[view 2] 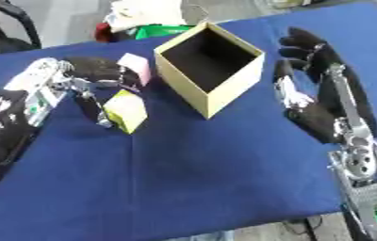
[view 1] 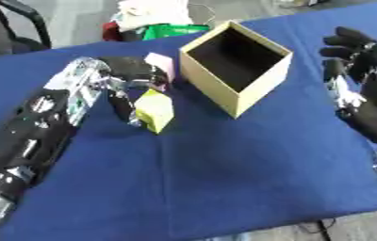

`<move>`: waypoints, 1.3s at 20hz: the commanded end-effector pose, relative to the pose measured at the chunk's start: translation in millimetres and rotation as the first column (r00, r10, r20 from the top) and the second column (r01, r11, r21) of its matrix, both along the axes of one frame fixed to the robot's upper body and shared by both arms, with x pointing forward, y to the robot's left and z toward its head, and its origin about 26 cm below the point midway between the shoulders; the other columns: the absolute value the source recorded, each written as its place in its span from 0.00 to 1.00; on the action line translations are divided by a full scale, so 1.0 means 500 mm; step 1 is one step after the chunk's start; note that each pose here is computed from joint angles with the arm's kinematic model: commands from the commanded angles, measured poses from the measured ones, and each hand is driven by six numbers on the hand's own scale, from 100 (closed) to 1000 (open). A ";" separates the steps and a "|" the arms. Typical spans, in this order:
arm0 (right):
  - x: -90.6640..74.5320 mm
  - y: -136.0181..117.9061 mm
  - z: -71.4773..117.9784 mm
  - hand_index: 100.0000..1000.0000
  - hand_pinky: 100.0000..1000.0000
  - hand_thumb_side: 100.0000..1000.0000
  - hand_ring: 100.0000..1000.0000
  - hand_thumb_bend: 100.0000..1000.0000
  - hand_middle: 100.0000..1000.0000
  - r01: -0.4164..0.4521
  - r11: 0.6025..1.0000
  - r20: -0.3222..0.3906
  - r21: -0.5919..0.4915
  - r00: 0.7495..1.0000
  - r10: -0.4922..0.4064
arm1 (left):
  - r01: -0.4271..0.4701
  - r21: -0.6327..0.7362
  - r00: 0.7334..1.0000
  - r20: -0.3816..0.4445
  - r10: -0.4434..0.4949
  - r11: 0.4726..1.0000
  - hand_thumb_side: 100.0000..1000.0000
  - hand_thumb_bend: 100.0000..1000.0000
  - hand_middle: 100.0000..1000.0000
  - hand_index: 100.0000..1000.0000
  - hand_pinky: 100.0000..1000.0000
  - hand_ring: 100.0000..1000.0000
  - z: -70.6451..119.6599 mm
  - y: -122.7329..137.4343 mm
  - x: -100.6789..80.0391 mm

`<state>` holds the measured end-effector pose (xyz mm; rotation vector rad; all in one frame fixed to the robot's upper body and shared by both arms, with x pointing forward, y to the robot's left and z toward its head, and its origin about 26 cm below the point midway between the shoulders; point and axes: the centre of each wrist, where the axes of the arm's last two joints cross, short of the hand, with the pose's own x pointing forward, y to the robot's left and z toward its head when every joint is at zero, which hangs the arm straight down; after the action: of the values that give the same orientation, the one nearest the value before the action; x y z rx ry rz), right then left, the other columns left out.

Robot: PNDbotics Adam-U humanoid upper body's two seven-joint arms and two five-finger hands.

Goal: Pick up objects on the table and place them in the box.

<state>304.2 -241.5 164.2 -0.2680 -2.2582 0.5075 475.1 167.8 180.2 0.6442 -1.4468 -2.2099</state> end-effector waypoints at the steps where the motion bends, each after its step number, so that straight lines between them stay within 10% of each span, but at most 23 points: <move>1: 0.000 0.002 0.013 0.91 0.76 0.46 0.79 0.00 0.77 -0.013 1.000 0.021 0.001 1.000 0.013 | -0.013 -0.011 1.000 0.024 0.014 1.000 0.10 0.47 0.62 0.81 0.77 0.71 0.018 0.009 0.006; 26: -0.001 0.048 -0.005 0.91 0.76 0.47 0.79 0.00 0.77 -0.172 0.984 -0.040 -0.039 0.985 0.171 | -0.063 -0.149 0.961 0.257 0.100 0.987 0.03 0.37 0.49 0.70 0.77 0.68 0.169 -0.010 0.017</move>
<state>303.0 -220.9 156.7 -0.1073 -2.2313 0.6253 483.1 162.6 248.3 0.9115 -1.6204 -2.0215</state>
